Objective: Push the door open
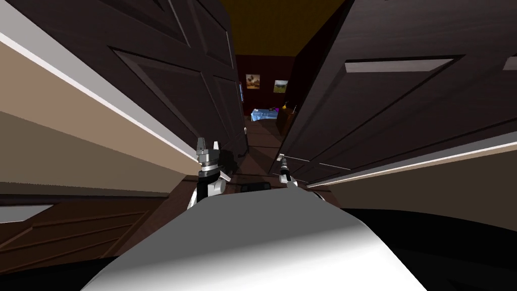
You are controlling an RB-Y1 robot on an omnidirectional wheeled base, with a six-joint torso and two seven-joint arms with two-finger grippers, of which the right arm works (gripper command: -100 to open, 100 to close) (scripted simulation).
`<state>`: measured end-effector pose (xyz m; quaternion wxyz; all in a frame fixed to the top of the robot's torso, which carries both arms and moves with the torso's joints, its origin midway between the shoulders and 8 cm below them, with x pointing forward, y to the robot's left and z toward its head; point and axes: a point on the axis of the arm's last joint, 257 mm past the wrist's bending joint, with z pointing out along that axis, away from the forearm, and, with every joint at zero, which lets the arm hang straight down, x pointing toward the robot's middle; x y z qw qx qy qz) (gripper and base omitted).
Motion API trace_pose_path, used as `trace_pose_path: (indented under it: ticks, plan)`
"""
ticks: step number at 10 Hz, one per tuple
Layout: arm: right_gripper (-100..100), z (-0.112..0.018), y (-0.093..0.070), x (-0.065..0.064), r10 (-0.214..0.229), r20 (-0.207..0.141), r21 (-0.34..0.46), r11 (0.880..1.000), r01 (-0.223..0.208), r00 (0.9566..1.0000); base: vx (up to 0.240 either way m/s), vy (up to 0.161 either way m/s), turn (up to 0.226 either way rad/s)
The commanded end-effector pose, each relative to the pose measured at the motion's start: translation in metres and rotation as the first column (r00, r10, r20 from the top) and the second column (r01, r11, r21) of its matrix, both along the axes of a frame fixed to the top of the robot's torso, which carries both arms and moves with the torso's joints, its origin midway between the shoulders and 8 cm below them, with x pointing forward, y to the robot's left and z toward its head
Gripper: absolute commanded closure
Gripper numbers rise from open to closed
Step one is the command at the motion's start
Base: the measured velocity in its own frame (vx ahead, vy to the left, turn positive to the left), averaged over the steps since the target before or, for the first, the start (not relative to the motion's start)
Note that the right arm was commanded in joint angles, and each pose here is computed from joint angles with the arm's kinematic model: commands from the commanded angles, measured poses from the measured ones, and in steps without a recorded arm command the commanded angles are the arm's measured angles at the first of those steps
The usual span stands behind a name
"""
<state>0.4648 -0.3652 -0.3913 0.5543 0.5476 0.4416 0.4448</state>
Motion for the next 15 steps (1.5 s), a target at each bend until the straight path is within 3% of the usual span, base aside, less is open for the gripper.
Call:
trace_pose_path:
  ticks: [1,7,11,13,14,15]
  plan:
    - [100,0.003,-0.01,-0.001,-0.032,0.004,-0.007,0.999,0.032,0.9995,0.159,0.005,-0.079]
    - [100,0.006,-0.023,-0.001,-0.09,0.01,-0.011,0.996,0.09,0.9959,0.168,-0.003,-0.066]
    - [100,0.007,-0.036,-0.004,-0.161,0.012,-0.012,0.987,0.161,0.9869,0.192,-0.006,-0.088]
    - [100,0.007,-0.036,-0.004,-0.161,0.012,-0.012,0.987,0.161,0.9869,0.094,-0.014,-0.008]
    - [100,0.007,-0.04,-0.005,-0.184,0.011,-0.012,0.983,0.184,0.9829,0.102,-0.017,-0.068]
    - [100,0.007,-0.04,-0.005,-0.184,0.011,-0.012,0.983,0.184,0.9829,0.113,0.012,-0.063]
